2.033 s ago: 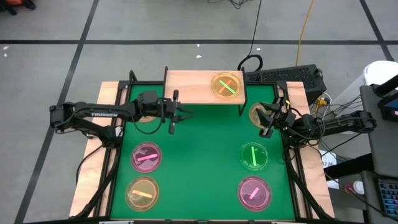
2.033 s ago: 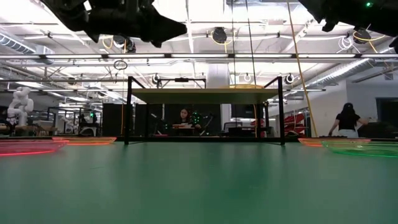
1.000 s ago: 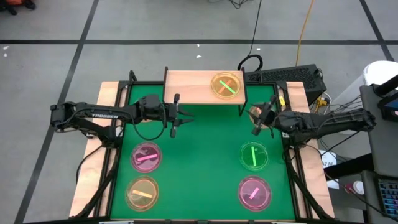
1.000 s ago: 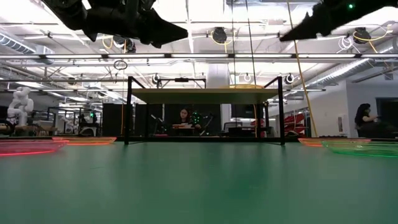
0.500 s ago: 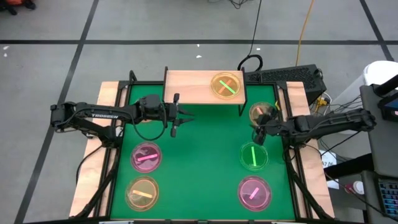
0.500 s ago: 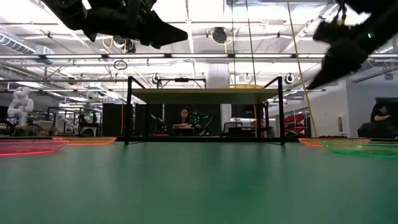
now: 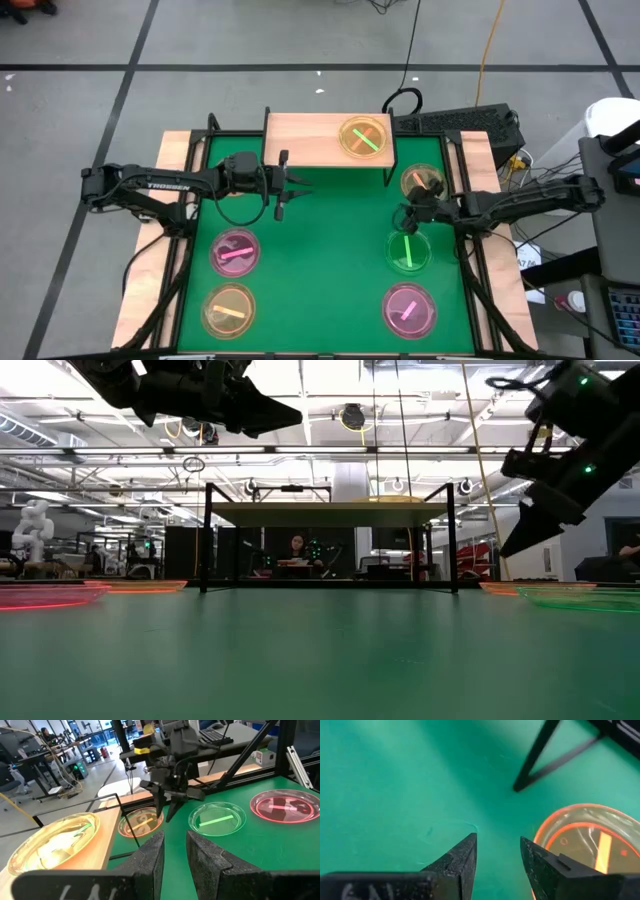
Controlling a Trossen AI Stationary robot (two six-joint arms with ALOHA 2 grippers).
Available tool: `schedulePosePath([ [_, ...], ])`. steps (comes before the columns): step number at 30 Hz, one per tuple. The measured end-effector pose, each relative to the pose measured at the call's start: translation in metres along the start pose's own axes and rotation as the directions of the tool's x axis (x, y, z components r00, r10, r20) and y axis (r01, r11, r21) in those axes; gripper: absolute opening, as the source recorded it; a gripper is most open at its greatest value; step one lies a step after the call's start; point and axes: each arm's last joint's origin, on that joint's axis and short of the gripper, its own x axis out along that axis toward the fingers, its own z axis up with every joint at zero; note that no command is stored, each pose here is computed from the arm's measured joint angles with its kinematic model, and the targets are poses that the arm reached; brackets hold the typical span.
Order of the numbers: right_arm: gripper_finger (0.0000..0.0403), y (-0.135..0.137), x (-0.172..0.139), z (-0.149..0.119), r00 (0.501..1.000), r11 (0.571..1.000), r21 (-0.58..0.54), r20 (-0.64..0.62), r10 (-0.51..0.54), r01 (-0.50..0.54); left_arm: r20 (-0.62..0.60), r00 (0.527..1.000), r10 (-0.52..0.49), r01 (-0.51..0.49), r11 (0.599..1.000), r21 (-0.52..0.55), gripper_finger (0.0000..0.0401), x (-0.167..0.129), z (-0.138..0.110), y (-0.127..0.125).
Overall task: Place and stack plates onto a shelf
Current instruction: Stack the orange plate on top of the green plate on the shelf
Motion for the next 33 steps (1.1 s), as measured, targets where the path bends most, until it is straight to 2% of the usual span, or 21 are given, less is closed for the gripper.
schedulePosePath([
  [6,0.0132,-0.003,0.007,0.003,0.992,0.996,-0.044,-0.096,-0.082,0.078,0.001,1.000,0.000,0.000,1.000,0.000,0.0088,0.000,0.000,0.000],
  [15,0.0132,-0.007,0.029,-0.005,0.950,0.978,-0.115,-0.239,-0.200,0.177,0.001,1.000,0.001,-0.001,1.000,0.002,0.0088,0.000,0.000,0.000],
  [23,0.0130,-0.011,0.043,-0.007,0.916,0.959,-0.134,-0.290,-0.279,0.250,0.000,1.000,0.001,-0.001,1.000,0.002,0.0088,0.000,0.000,0.000],
  [26,0.0106,-0.011,0.044,-0.008,0.915,0.957,-0.142,-0.288,-0.283,0.252,0.000,1.000,0.000,0.000,1.000,0.002,0.0088,0.000,0.000,0.000],
  [31,0.0015,-0.010,0.042,-0.006,0.924,0.966,-0.121,-0.286,-0.255,0.229,0.000,1.000,0.000,0.000,1.000,0.001,0.0088,0.000,0.000,0.000],
  [33,0.0009,-0.010,0.039,-0.002,0.932,0.972,-0.108,-0.281,-0.230,0.207,-0.001,1.000,0.000,0.000,1.000,0.000,0.0088,0.000,0.000,0.000],
])
